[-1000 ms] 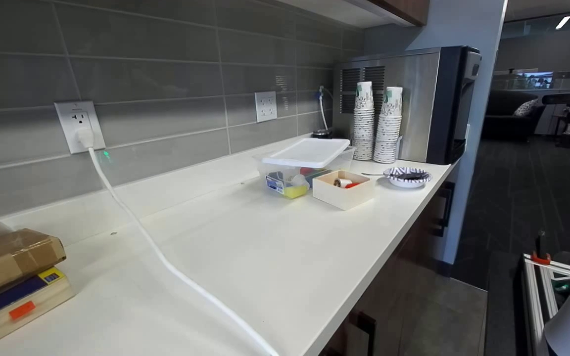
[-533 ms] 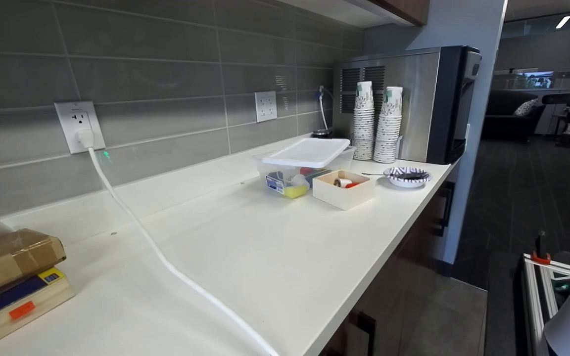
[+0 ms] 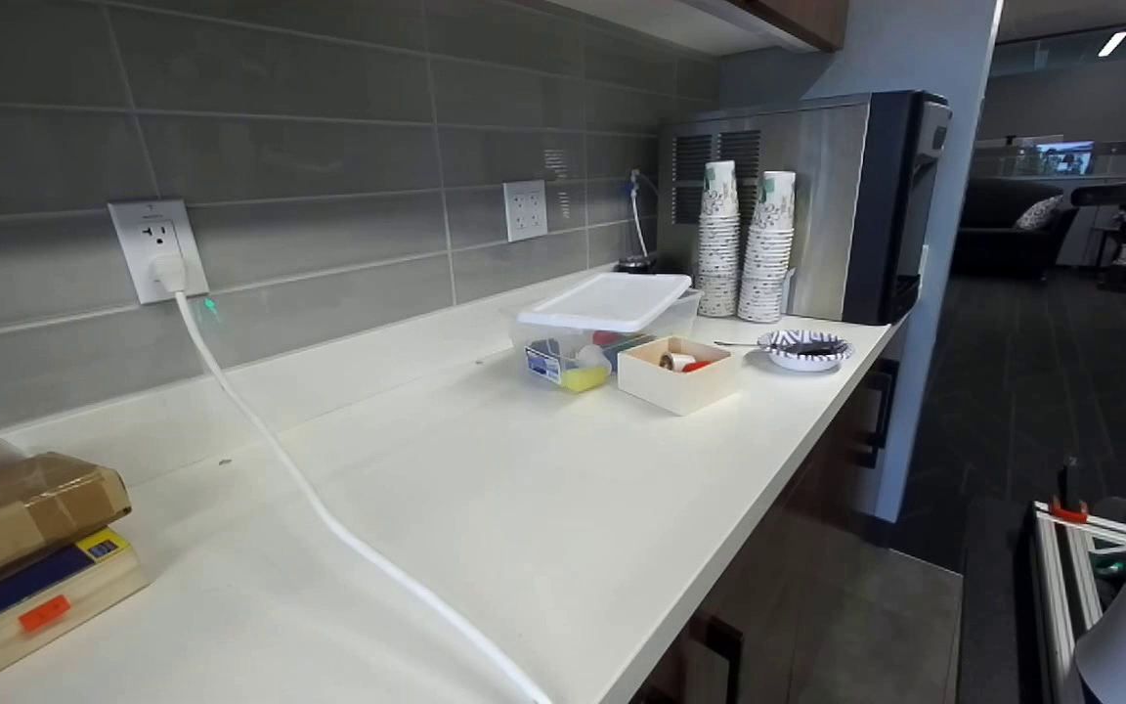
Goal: Open and close the cabinet
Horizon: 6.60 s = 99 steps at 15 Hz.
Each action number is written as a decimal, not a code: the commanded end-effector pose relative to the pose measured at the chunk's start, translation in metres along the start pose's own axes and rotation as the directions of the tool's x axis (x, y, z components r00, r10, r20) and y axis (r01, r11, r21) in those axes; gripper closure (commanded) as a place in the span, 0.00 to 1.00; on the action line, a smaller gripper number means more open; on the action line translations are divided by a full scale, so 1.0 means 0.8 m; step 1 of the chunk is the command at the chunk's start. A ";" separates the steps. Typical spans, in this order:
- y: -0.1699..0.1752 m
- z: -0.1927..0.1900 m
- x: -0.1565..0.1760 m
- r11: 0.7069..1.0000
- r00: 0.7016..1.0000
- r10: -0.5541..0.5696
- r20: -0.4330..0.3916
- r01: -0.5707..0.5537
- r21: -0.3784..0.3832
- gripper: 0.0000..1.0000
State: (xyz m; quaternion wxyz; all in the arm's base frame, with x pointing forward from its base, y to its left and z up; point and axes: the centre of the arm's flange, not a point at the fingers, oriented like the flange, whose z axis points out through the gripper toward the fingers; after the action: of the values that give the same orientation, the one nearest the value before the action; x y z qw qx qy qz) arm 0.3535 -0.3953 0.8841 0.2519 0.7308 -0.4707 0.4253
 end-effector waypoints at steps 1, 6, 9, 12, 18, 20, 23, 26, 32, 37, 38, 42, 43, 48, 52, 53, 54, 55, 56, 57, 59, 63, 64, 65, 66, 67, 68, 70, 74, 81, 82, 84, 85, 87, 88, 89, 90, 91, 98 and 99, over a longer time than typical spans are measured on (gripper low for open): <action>0.080 -0.042 -0.051 0.996 0.998 0.062 0.032 -0.060 -0.062 0.00; 0.133 -0.083 -0.092 0.989 0.992 0.116 0.055 -0.110 -0.101 0.00; 0.166 -0.104 -0.118 0.981 0.987 0.145 0.072 -0.134 -0.137 0.00; 0.185 -0.126 -0.141 0.978 0.982 0.171 0.083 -0.159 -0.134 0.00; 0.195 -0.175 -0.188 0.980 0.983 0.161 0.092 -0.148 -0.132 0.00; 0.200 -0.191 -0.195 0.979 0.983 0.165 0.082 -0.153 -0.136 0.00; 0.202 -0.208 -0.207 0.979 0.983 0.163 0.081 -0.150 -0.139 0.00; 0.202 -0.224 -0.218 0.979 0.985 0.156 0.071 -0.145 -0.142 0.00; 0.199 -0.239 -0.231 0.979 0.986 0.152 0.064 -0.141 -0.149 0.00; 0.199 -0.245 -0.236 0.978 0.987 0.152 0.060 -0.141 -0.151 0.00; 0.198 -0.245 -0.236 0.978 0.987 0.152 0.060 -0.141 -0.152 0.00; 0.195 -0.246 -0.237 0.978 0.987 0.150 0.057 -0.140 -0.152 0.00; 0.194 -0.246 -0.237 0.979 0.987 0.150 0.056 -0.140 -0.152 0.00; 0.186 -0.249 -0.225 0.983 0.991 0.131 0.026 -0.126 -0.137 0.00; 0.172 -0.243 -0.209 0.989 0.996 0.091 0.001 -0.090 -0.113 0.00; 0.168 -0.239 -0.205 0.992 0.997 0.080 0.001 -0.080 -0.100 0.00; 0.166 -0.237 -0.201 0.993 0.997 0.071 -0.008 -0.071 -0.096 0.00; 0.163 -0.234 -0.196 0.994 0.998 0.057 -0.022 -0.058 -0.090 0.00; 0.160 -0.231 -0.191 0.995 0.998 0.044 -0.035 -0.047 -0.090 0.00; 0.157 -0.225 -0.185 0.996 0.998 0.027 -0.050 -0.031 -0.087 0.00; 0.153 -0.209 -0.174 0.997 0.998 0.007 -0.064 -0.012 -0.078 0.00; 0.145 -0.178 -0.152 0.999 0.997 -0.005 -0.078 0.002 -0.037 0.00; 0.142 -0.171 -0.145 1.000 0.997 -0.002 -0.082 0.000 -0.030 0.00; 0.139 -0.163 -0.139 1.000 0.996 -0.001 -0.084 -0.001 -0.025 0.00; 0.135 -0.156 -0.133 1.000 0.996 -0.001 -0.087 -0.001 -0.018 0.00; 0.130 -0.148 -0.127 1.000 0.996 -0.001 -0.087 0.000 -0.005 0.00; 0.125 -0.142 -0.123 1.000 0.996 0.000 -0.085 0.001 0.005 0.00; 0.113 -0.132 -0.113 1.000 0.997 -0.003 -0.081 0.005 0.028 0.00; 0.080 -0.116 -0.096 0.995 0.998 -0.016 -0.063 0.022 0.093 0.00; 0.013 -0.091 -0.071 0.970 0.999 -0.031 -0.024 0.036 0.239 0.00; 0.003 -0.089 -0.070 0.964 0.999 -0.034 -0.017 0.038 0.262 0.00; -0.014 -0.088 -0.068 0.952 0.999 -0.046 -0.011 0.047 0.301 0.00; -0.021 -0.089 -0.067 0.947 0.999 -0.053 -0.011 0.054 0.317 0.00; -0.030 -0.096 -0.067 0.937 0.997 -0.071 -0.015 0.071 0.342 0.00; -0.034 -0.102 -0.066 0.933 0.997 -0.080 -0.020 0.082 0.351 0.00; -0.036 -0.107 -0.066 0.929 0.996 -0.086 -0.026 0.089 0.358 0.00; -0.038 -0.112 -0.066 0.927 0.995 -0.091 -0.033 0.097 0.363 0.00; -0.039 -0.119 -0.067 0.924 0.994 -0.102 -0.042 0.110 0.365 0.00; -0.022 -0.181 -0.077 0.901 0.986 -0.157 -0.055 0.166 0.401 0.00; -0.018 -0.190 -0.079 0.899 0.985 -0.165 -0.058 0.174 0.402 0.00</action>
State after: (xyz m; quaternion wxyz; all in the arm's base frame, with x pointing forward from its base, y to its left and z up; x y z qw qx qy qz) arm 0.3194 -0.2617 0.8971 0.1467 0.7903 -0.3203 0.5012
